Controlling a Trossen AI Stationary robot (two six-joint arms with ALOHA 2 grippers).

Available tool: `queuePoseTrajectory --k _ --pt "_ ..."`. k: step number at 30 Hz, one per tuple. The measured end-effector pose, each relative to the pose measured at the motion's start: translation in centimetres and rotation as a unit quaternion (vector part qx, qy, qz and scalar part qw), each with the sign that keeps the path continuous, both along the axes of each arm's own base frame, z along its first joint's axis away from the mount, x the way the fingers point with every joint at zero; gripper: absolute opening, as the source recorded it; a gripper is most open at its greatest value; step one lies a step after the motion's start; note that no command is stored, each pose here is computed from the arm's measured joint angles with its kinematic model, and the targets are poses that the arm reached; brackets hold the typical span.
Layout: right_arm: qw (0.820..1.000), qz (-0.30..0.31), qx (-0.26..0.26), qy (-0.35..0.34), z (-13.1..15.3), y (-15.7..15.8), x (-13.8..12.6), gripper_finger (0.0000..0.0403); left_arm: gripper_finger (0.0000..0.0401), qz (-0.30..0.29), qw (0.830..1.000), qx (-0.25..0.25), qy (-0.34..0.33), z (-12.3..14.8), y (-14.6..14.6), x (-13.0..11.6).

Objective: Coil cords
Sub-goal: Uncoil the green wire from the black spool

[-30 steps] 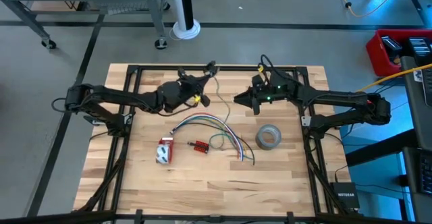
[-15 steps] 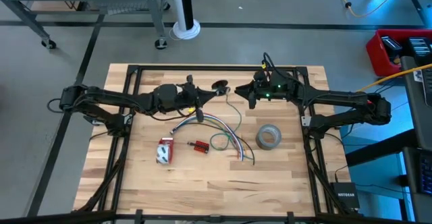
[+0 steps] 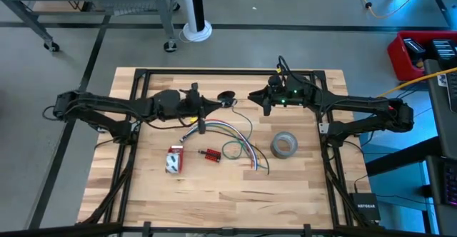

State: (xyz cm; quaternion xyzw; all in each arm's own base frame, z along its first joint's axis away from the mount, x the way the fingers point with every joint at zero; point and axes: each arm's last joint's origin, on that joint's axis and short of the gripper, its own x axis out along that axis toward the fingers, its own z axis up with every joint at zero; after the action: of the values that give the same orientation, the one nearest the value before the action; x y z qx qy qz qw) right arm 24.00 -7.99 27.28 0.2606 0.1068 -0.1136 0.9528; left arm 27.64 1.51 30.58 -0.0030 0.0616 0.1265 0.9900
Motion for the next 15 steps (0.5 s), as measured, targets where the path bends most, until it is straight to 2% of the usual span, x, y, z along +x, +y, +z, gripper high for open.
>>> queuePoseTrajectory --k 3,8,9,12,15 --pt "1.0 0.005 0.001 -0.002 0.0 0.0 0.0 0.0112 0.0 -0.031 0.999 0.026 0.026 0.4 0.0 -1.1" --pt "1.0 0.013 0.003 -0.004 0.1 0.1 0.0 0.0112 0.0 -0.083 0.986 0.127 0.072 0.7 0.2 -2.5" --pt "1.0 0.013 0.003 -0.004 0.1 0.1 0.0 0.0112 0.0 -0.078 0.986 0.132 0.068 0.9 0.4 -2.6" --pt "1.0 0.013 0.003 -0.004 0.1 0.1 0.0 0.0112 0.0 -0.061 0.994 0.092 0.013 1.6 0.8 -2.2" --pt "1.0 0.013 0.002 -0.005 0.1 0.1 0.0 0.0112 0.0 -0.099 0.989 0.105 -0.042 1.9 0.2 -1.0"
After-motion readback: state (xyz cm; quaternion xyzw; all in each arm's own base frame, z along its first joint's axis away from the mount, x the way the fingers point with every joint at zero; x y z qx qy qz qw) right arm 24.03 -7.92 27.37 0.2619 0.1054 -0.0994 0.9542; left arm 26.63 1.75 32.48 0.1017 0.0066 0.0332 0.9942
